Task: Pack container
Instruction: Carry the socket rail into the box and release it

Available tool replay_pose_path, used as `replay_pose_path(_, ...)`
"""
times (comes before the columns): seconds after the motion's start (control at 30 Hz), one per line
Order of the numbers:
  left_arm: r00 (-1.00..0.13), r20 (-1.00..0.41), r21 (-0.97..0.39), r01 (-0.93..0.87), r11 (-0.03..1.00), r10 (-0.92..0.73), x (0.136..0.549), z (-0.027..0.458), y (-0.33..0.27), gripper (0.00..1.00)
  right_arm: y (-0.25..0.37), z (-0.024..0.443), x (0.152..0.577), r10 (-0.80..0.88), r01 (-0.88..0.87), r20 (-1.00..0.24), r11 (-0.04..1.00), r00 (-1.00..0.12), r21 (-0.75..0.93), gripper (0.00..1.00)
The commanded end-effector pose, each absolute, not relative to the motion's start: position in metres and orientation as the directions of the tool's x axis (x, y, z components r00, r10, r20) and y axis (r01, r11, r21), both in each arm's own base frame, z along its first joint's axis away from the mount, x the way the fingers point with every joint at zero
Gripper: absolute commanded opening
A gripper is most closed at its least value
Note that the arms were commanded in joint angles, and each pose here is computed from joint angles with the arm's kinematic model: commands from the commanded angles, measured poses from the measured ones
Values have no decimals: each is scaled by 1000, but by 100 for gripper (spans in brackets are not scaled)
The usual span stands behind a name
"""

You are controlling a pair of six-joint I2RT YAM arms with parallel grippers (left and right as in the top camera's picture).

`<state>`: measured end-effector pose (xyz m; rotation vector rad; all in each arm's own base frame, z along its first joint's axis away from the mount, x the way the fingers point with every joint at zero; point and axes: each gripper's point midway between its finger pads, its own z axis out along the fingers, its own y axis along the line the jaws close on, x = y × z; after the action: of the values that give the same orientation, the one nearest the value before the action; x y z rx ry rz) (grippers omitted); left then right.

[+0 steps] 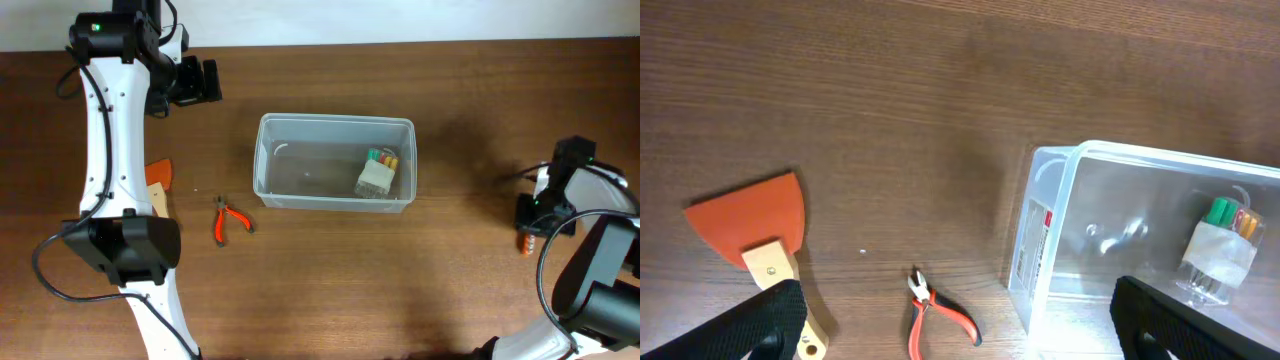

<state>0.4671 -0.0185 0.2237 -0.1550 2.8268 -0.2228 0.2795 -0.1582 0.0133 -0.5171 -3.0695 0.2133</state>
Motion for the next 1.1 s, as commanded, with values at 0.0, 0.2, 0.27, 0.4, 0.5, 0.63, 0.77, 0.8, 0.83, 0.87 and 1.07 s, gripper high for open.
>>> replay_pose_path(0.0, -942, -312, -161, -76, 984, -124, 469, 231, -15, 99, -169, 36, 305, 337, 344, -73, 928, -939, -145, 4)
replay_pose_path(0.2, -942, -312, -161, -76, 984, -124, 469, 231, -15, 99, -170, 88, 336, 353, 371, -140, 918, -925, -137, 4)
replay_pose_path(0.27, -942, -312, -161, -76, 984, -124, 469, 231, -15, 99, -162, 101, 345, 328, 348, -152, 928, -932, -132, 4)
replay_pose_path(0.4, -942, -312, -161, -76, 984, -124, 469, 231, -15, 99, -133, 130, 362, 253, 276, -168, 952, -953, -131, 4)
replay_pose_path(0.5, -942, -312, -161, -76, 984, -124, 469, 231, -15, 99, -102, 151, 375, 216, 241, -191, 963, -957, -119, 4)
replay_pose_path(0.63, -942, -312, -161, -76, 984, -124, 469, 231, -15, 99, -52, 176, 387, 155, 178, -218, 980, -964, -91, 4)
replay_pose_path(0.77, -942, -312, -161, -76, 984, -124, 469, 231, -15, 99, 8, 192, 391, 76, 95, -238, 993, -968, -69, 4)
replay_pose_path(0.8, -942, -312, -161, -76, 984, -124, 469, 231, -15, 99, 21, 193, 390, 59, 76, -240, 995, -969, -66, 4)
replay_pose_path(0.83, -942, -312, -161, -76, 984, -124, 469, 231, -15, 99, 35, 193, 389, 39, 55, -241, 997, -970, -62, 4)
replay_pose_path(0.87, -942, -312, -161, -76, 984, -124, 469, 231, -15, 99, 47, 193, 388, 17, 32, -242, 998, -970, -60, 4)
replay_pose_path(1.07, -942, -312, -161, -76, 984, -124, 469, 231, -15, 99, 106, 193, 377, -54, -46, -247, 998, -967, -41, 4)
